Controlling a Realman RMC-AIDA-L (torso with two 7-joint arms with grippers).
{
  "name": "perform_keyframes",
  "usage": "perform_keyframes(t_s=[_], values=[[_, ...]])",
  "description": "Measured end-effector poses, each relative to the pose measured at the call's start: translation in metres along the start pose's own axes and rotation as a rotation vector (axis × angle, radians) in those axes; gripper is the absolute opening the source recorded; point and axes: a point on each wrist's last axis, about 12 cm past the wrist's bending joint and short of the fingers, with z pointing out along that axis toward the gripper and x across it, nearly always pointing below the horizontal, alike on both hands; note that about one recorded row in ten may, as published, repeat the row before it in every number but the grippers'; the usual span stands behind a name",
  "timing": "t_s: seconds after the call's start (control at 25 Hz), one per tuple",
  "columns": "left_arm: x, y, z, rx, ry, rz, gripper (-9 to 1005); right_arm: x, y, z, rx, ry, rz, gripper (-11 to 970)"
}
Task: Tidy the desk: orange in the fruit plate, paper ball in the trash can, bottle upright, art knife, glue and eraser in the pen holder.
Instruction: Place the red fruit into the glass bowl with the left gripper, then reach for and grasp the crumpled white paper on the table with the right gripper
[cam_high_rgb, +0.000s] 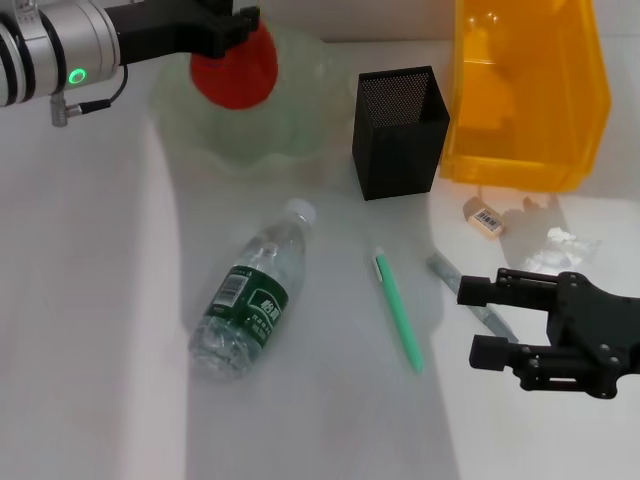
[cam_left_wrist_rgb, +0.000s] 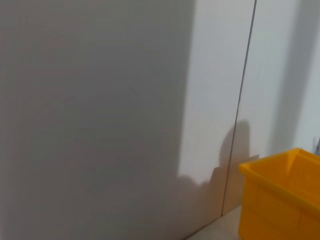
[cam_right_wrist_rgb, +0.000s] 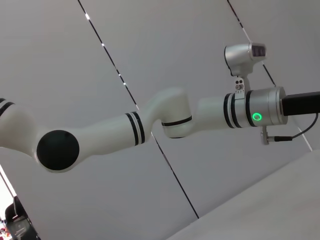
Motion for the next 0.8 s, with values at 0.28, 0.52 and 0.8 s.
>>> perform_keyframes(t_s=[0.28, 0.52, 0.8], values=[[0.003, -0.004, -0.005, 0.031, -0.05, -0.049, 532, 0.001, -0.001, 0.002, 0.005, -0.01, -0.006, 731], [0.005, -0.02, -0.031, 0.253, -0.154, -0.056, 839, -0.003, -0.003, -0.003, 0.042, -0.048, -0.019, 731], [0.029, -0.039, -0.083, 0.598, -0.089, 0.074, 840, -0.037, 0.01, -0.05, 0.104, -0.093, -0.035, 730]])
